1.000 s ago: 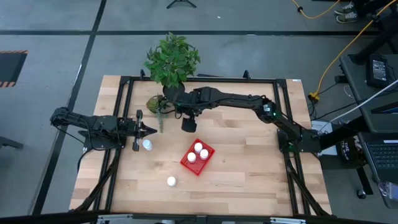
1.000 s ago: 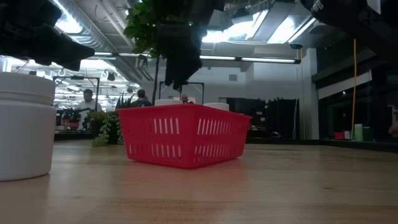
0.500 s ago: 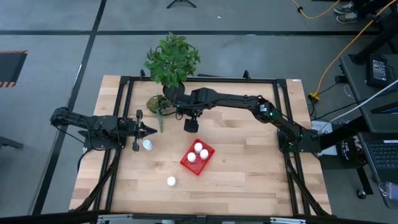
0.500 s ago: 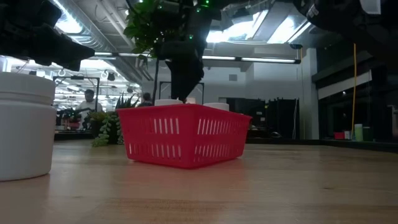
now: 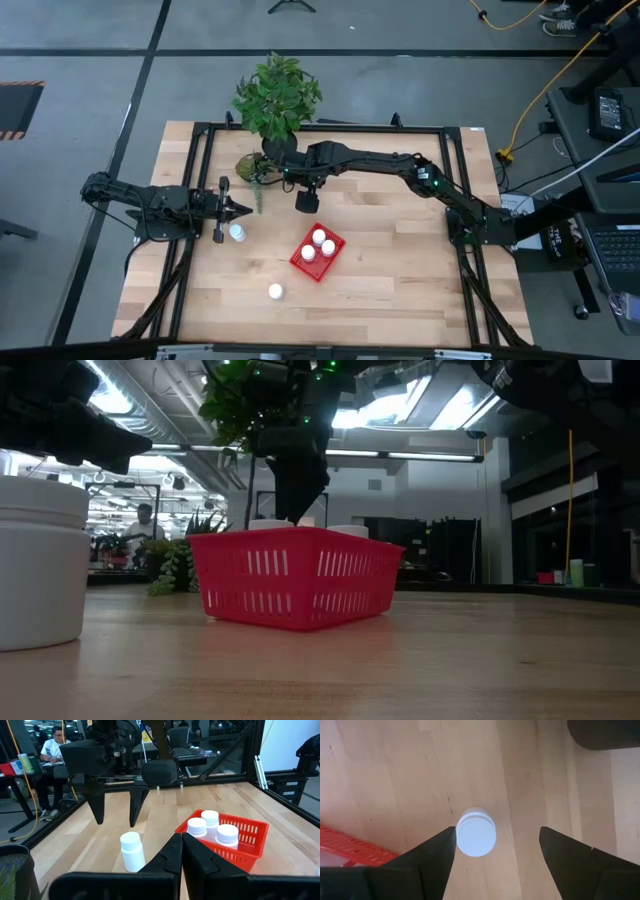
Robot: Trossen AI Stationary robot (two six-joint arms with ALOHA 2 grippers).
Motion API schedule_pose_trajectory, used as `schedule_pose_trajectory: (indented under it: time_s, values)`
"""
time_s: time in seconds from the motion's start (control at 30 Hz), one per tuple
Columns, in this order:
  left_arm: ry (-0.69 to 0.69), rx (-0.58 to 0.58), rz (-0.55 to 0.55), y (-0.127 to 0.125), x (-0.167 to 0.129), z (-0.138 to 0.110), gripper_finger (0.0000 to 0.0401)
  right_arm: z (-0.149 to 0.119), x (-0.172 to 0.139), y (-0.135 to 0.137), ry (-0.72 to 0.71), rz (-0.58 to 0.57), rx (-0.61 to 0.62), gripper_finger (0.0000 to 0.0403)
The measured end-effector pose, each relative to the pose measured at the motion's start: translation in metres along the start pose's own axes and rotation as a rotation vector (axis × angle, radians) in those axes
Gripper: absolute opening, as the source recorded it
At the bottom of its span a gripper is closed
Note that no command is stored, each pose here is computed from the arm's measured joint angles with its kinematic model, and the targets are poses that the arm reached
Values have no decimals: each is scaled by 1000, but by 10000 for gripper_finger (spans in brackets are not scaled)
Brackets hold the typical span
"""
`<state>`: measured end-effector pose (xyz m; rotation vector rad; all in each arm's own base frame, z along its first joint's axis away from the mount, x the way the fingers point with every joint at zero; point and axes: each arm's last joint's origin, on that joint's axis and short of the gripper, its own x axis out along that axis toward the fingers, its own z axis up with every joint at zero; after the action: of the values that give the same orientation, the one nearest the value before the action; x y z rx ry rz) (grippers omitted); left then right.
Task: Pick and place pill bottles into a basket
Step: Put the top right white medicine bottle into the red bin
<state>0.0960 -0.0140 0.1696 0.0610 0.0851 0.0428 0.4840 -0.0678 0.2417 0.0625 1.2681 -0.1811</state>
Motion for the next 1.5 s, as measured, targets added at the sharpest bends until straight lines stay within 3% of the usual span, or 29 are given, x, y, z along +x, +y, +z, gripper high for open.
schedule_pose_trajectory:
  time_s: [0.5, 0.8, 1.17, 1.5]
  values:
    - [0, 0, -1, 0, 0, 0, 4, 0, 0, -1, 0, -25, 4, 287]
    - [0, 0, -1, 0, 0, 0, 8, -10, 24, 0, 69, -29, -4, 287]
    - [0, 0, -1, 0, 0, 0, 6, -9, 27, -2, 52, -27, 7, 287]
    - [0, 0, -1, 0, 0, 0, 4, -12, 27, 1, 81, 31, 28, 287]
